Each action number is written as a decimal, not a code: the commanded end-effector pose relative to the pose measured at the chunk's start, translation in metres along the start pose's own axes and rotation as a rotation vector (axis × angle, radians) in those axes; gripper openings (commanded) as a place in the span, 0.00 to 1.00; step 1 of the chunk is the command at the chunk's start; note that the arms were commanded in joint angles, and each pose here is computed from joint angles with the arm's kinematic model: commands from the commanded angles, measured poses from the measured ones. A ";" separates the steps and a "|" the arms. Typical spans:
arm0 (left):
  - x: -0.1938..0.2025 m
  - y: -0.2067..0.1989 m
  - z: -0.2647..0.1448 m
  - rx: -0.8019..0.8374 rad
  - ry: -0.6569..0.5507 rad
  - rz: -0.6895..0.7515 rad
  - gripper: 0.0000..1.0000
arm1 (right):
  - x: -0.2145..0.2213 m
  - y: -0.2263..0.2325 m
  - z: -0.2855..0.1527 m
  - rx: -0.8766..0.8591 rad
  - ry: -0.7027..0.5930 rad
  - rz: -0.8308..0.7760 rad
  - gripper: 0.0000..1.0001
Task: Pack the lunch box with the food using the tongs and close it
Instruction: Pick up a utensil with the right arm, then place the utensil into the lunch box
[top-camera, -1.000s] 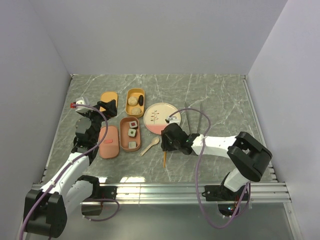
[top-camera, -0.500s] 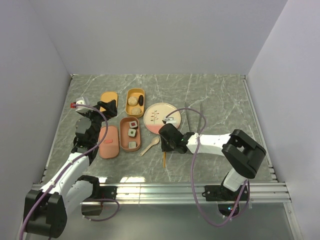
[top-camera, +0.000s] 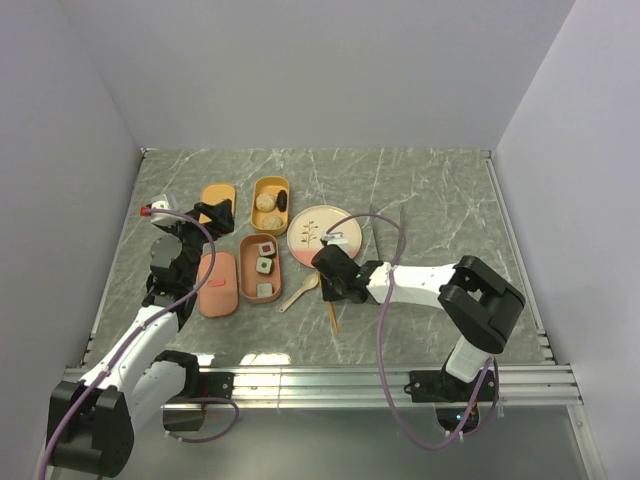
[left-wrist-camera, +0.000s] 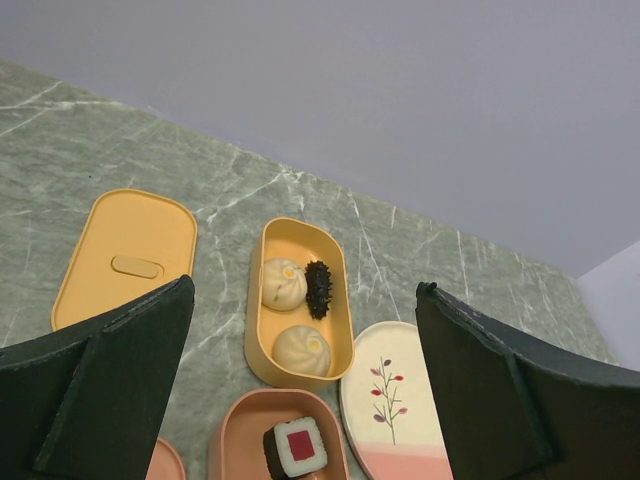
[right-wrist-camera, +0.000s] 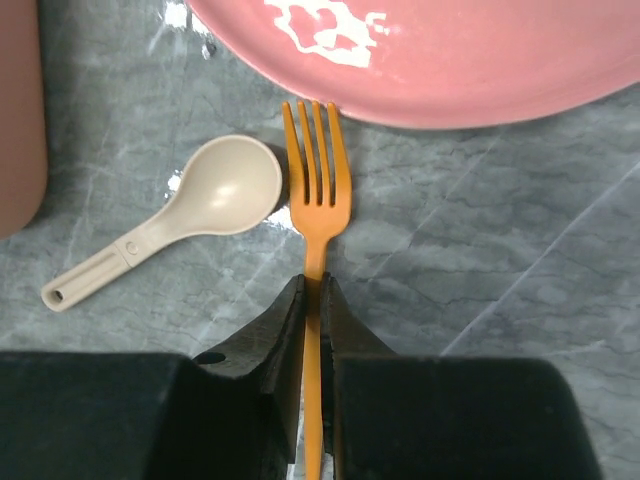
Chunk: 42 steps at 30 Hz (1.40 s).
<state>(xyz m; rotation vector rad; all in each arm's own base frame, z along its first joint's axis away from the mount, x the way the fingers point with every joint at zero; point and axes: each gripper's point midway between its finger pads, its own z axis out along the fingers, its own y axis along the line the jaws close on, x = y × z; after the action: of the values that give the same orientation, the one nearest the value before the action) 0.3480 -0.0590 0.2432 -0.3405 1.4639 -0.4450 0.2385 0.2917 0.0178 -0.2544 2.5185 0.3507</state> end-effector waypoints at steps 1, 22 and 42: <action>-0.019 -0.010 0.002 0.031 -0.049 -0.005 0.99 | -0.033 0.009 -0.017 0.004 -0.085 -0.021 0.04; -0.019 -0.009 -0.001 0.026 -0.052 -0.008 0.99 | -0.151 0.143 -0.037 -0.393 -0.273 -0.034 0.00; -0.019 -0.008 0.000 0.020 -0.053 -0.003 0.99 | -0.166 0.187 0.015 -0.474 -0.256 0.011 0.00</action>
<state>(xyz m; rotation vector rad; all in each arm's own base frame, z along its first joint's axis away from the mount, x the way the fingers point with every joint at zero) 0.3464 -0.0585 0.2432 -0.3412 1.4671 -0.4433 0.3262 0.4802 0.1188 -0.3779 2.2149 0.8890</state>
